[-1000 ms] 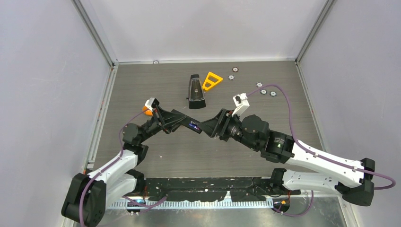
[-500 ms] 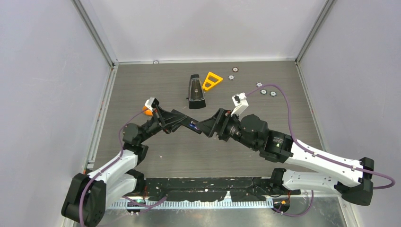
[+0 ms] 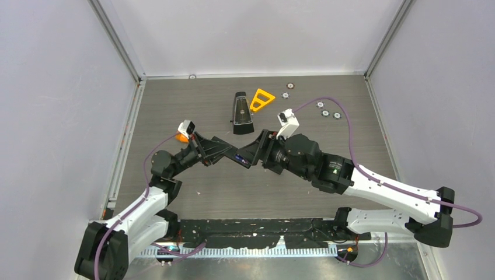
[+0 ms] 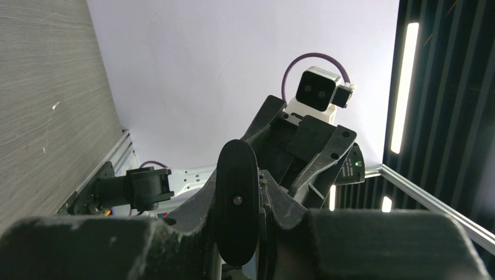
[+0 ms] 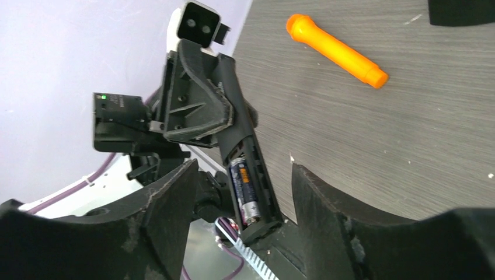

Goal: Load the batteries into the remote control
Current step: Load the battery into the remote control.

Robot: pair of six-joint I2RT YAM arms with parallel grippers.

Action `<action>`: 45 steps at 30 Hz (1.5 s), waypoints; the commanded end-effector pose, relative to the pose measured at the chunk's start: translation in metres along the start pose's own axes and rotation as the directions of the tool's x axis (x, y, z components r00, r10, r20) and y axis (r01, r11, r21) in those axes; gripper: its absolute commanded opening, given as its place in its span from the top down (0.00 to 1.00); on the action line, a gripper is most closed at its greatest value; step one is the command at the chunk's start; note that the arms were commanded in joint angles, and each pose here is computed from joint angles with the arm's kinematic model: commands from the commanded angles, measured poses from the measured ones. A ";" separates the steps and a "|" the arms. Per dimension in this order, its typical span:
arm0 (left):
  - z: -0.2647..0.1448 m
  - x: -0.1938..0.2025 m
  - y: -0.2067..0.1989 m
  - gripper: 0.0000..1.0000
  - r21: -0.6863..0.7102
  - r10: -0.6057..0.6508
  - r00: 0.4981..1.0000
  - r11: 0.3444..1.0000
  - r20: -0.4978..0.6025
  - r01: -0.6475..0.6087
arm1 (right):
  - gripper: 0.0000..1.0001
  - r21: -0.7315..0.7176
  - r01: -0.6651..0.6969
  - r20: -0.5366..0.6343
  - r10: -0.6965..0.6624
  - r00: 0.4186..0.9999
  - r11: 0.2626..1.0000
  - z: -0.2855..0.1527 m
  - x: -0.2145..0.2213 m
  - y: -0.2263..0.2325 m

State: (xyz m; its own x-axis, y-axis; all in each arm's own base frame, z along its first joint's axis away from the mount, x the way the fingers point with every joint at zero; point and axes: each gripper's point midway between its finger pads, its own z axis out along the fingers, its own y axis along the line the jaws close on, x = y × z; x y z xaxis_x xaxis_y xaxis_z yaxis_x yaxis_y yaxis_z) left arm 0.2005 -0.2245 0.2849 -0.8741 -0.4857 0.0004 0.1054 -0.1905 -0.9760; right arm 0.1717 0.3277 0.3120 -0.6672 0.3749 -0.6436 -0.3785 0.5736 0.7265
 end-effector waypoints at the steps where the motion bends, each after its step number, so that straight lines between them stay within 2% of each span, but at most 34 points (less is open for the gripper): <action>1: 0.003 0.005 -0.017 1.00 0.029 0.086 0.996 0.996 -0.020 -0.086 | 0.37 0.030 0.014 0.008 -0.015 1.000 0.999 -0.001 -0.008 0.001; 14: 0.004 0.005 -0.023 1.00 0.041 0.084 0.996 0.996 -0.022 -0.083 | 0.63 0.072 0.032 -0.045 -0.029 0.999 0.997 0.003 0.005 -0.010; 19: 0.004 0.004 -0.022 1.00 0.038 0.083 0.996 0.996 -0.019 -0.082 | 0.66 0.073 0.025 -0.038 -0.022 0.999 0.997 0.001 0.003 -0.010; 22: 0.005 0.003 -0.022 1.00 0.037 0.080 0.997 0.996 -0.018 -0.080 | 0.63 0.071 0.020 -0.034 -0.017 0.999 0.997 -0.001 0.002 -0.009; 24: 0.005 0.003 -0.021 1.00 0.036 0.078 0.997 0.996 -0.016 -0.077 | 0.57 0.062 0.014 -0.028 -0.012 1.000 0.998 -0.002 0.001 -0.007; 27: 0.005 0.002 -0.022 1.00 0.037 0.074 0.997 0.997 -0.013 -0.074 | 0.40 0.031 -0.006 -0.007 0.007 1.000 1.000 -0.007 -0.003 -0.003; 30: 0.004 0.002 -0.021 1.00 0.037 0.068 0.998 0.997 -0.010 -0.068 | 0.31 0.007 -0.026 0.016 0.026 1.000 1.000 -0.013 -0.009 0.000; 35: 0.003 0.000 -0.023 1.00 0.052 0.050 0.999 0.997 0.010 -0.050 | 0.29 -0.007 -0.090 0.016 0.090 0.996 0.996 -0.018 -0.006 -0.006; 45: 0.003 0.002 -0.040 1.00 0.100 0.081 0.997 0.992 0.012 -0.082 | 0.41 -0.127 -0.255 -0.019 0.255 0.967 0.959 -0.021 0.001 -0.003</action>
State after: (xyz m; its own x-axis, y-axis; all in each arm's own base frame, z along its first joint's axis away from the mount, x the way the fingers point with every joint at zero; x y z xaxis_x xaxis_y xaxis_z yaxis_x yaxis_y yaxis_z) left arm 0.2034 -0.2233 0.2881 -0.8637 -0.5040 0.0048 0.1033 -0.1865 -0.9770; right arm 0.1631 0.3038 0.2887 -0.7334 0.4330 -0.5241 -0.2737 0.5176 0.8107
